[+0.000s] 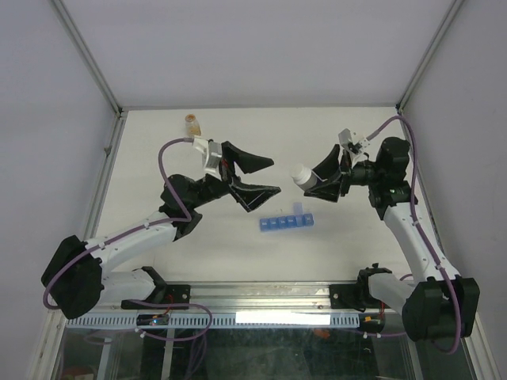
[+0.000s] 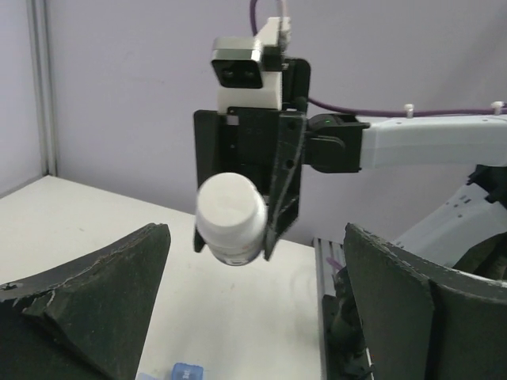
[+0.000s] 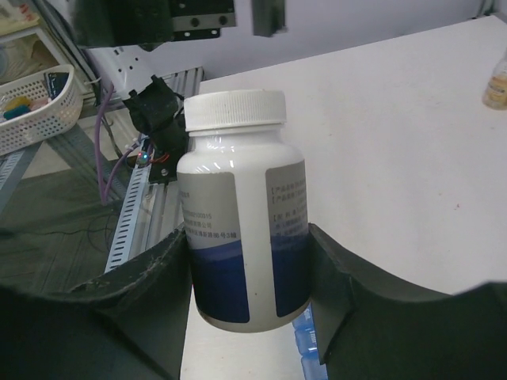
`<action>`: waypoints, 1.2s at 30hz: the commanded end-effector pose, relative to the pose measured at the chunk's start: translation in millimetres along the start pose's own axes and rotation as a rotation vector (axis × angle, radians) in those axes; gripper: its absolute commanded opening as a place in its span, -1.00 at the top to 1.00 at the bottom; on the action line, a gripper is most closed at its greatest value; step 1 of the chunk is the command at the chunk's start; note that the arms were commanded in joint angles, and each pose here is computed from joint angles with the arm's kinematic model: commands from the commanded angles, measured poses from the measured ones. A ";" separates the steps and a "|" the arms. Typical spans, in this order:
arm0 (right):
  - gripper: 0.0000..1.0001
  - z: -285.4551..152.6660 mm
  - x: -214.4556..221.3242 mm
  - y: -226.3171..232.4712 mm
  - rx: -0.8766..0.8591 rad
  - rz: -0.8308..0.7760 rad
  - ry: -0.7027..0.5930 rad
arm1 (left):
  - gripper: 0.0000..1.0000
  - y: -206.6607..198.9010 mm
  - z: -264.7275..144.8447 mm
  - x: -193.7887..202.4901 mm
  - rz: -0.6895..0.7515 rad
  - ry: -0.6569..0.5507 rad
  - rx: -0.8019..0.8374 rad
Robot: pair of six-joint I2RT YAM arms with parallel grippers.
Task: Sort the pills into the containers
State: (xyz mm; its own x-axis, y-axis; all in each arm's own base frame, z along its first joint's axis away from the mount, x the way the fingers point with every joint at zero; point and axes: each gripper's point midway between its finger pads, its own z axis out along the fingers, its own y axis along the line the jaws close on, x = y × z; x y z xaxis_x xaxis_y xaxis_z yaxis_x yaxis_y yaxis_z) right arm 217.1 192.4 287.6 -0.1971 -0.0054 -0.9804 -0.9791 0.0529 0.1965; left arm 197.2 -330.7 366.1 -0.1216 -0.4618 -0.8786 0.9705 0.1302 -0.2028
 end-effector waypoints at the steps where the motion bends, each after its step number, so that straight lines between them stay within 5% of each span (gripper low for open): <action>1: 1.00 5.3 -9.6 21.8 -0.095 -0.099 0.008 | -0.89 9.8 15.7 9.8 0.040 0.053 -0.009; 10: 1.00 9.9 -6.1 25.0 -0.122 -0.117 0.014 | -0.84 2.2 39.9 36.0 0.040 0.119 0.023; 18: 1.00 12.3 -3.0 23.5 -0.123 -0.104 0.018 | -0.54 -2.0 52.9 52.8 0.036 0.156 0.035; 23: 1.00 13.0 -2.3 23.4 -0.125 -0.099 0.019 | -0.09 1.8 58.3 57.6 0.048 0.180 0.018; 29: 0.99 13.9 -0.2 19.6 -0.107 -0.088 0.022 | 0.80 -0.6 57.0 53.7 0.040 0.160 0.017; 30: 0.93 14.1 0.4 17.8 -0.097 -0.083 0.024 | 0.90 -1.8 56.7 51.9 0.035 0.151 0.018; 33: 0.08 14.6 0.9 12.7 -0.063 -0.074 0.028 | 1.00 -4.2 54.2 46.3 0.009 0.110 0.015; 36: -0.40 14.9 2.2 7.3 -0.018 -0.085 0.036 | 1.00 -3.8 50.6 46.0 -0.029 0.080 -0.003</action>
State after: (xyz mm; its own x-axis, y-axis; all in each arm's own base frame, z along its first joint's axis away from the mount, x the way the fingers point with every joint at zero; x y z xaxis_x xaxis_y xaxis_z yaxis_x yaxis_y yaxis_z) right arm 198.0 205.2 274.1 -0.1930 -0.0388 -0.9804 -0.9804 -0.0325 0.1943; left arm 203.8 -404.7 314.4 -0.1835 -0.2633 -0.9471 0.9649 0.1357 -0.2247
